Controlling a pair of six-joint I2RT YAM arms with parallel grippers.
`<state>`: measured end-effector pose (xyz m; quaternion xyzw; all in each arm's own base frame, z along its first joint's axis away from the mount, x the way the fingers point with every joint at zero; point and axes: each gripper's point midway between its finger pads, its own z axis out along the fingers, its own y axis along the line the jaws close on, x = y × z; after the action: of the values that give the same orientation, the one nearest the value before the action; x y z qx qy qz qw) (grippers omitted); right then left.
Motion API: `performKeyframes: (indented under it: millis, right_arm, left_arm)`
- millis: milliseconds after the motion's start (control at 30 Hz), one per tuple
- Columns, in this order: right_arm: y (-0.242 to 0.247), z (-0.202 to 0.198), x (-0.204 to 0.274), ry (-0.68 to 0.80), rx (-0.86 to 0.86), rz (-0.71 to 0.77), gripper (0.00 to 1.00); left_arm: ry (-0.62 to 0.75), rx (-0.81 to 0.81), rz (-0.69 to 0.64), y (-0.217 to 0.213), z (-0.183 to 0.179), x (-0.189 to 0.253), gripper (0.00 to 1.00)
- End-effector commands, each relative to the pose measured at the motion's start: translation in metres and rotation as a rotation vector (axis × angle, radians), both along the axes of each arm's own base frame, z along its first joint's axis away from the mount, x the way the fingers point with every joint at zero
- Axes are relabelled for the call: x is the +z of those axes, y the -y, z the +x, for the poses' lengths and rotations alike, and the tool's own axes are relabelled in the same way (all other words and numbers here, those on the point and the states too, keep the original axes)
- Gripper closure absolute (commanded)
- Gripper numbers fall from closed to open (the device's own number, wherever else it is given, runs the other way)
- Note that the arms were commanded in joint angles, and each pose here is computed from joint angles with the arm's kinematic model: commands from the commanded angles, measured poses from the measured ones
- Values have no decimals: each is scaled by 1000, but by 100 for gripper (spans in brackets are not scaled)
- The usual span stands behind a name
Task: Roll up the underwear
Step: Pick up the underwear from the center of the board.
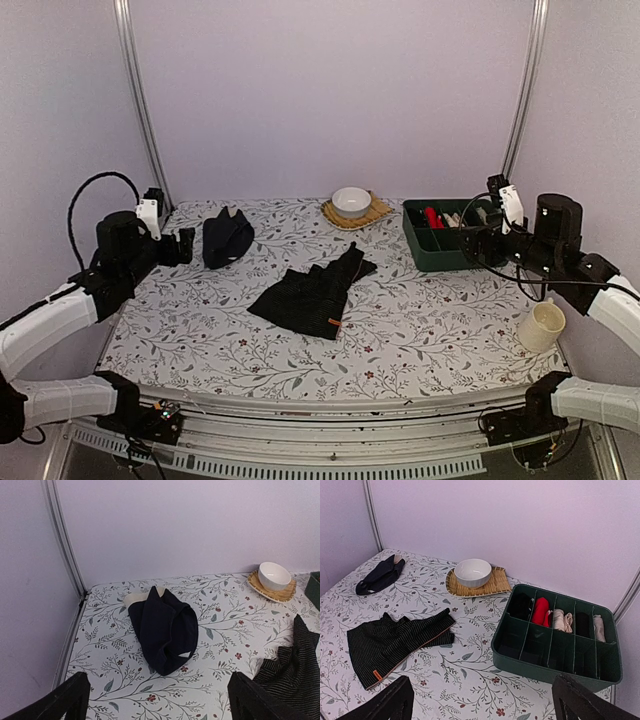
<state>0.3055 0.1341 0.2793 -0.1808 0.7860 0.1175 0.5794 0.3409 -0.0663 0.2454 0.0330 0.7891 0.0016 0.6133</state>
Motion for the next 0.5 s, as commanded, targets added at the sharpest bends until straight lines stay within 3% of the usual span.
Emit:
performKeyframes:
  millis: [0,200,467]
  right_arm:
    - [-3,-4,11,13,-44,162,1]
    - [-19,-22,35,30,33,379,1]
    - [-34,-37,38,60,143,431,1]
  left_arm:
    - [79,-69,-15,-4,20,-7,1]
    - [46,-76,-10,-23,37,-42,1]
    - [101,-156,5,-26,41,-42,2]
